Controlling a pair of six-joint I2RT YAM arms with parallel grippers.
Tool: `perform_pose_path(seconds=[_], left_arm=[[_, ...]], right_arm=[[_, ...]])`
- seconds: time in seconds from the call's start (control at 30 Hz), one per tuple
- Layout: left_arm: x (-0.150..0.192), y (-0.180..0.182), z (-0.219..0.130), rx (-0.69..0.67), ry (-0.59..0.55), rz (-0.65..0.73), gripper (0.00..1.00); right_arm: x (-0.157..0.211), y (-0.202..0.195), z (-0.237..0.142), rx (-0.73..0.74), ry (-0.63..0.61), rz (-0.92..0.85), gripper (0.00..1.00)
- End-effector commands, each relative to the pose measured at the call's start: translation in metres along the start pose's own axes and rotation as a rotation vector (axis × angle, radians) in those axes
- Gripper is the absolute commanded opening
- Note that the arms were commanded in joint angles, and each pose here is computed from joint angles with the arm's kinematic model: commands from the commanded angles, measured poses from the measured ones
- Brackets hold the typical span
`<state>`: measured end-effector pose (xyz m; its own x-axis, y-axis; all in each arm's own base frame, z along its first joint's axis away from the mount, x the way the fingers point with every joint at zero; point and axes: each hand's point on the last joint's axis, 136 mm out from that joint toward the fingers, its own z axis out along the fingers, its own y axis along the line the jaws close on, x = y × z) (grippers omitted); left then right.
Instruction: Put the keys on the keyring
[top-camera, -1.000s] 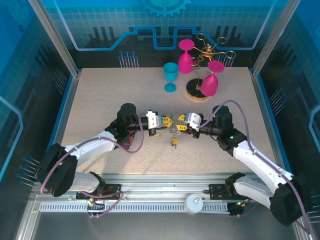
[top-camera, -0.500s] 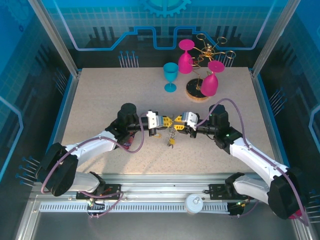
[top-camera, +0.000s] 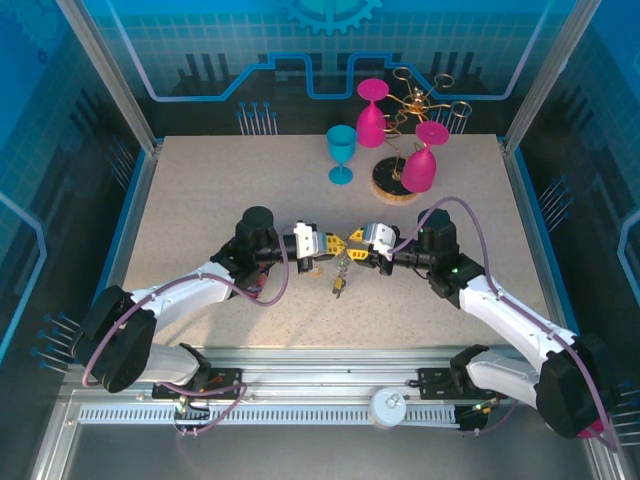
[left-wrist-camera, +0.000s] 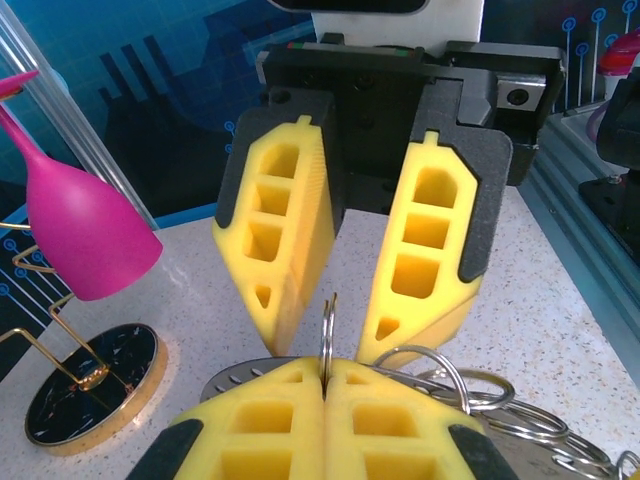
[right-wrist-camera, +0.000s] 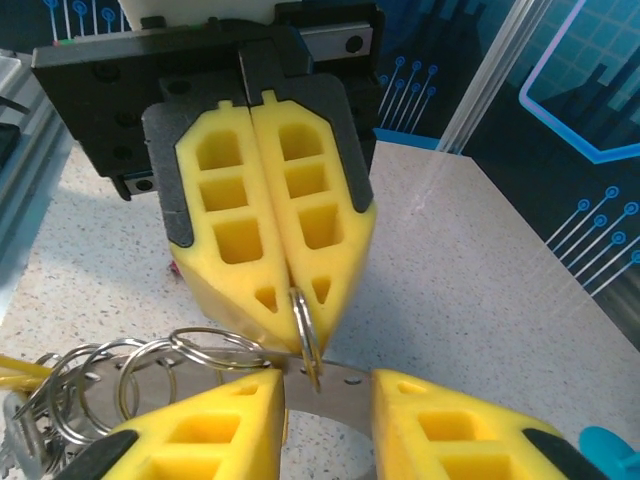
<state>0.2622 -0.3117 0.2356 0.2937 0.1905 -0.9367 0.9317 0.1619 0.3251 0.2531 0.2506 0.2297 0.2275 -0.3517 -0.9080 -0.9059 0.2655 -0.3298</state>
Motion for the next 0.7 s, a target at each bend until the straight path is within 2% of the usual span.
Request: perform_pose_path(seconds=[0.0, 0.17, 0.43, 0.67], left_arm=[[-0.007, -0.004, 0.001, 0.035, -0.022, 0.028, 0.0], [-0.004, -0.004, 0.002, 0.042, 0.005, 0.014, 0.0], [-0.001, -0.004, 0.003, 0.055, 0.023, -0.003, 0.0], [0.0, -0.005, 0.003, 0.06, 0.028, -0.005, 0.0]], right_arm=[[0.0, -0.002, -0.005, 0.026, 0.051, -0.081, 0.31], [0.011, 0.0, -0.013, 0.028, 0.143, -0.118, 0.31], [-0.012, 0.01, -0.01, -0.038, 0.103, -0.126, 0.32], [-0.017, 0.013, 0.002, -0.079, 0.088, -0.128, 0.31]])
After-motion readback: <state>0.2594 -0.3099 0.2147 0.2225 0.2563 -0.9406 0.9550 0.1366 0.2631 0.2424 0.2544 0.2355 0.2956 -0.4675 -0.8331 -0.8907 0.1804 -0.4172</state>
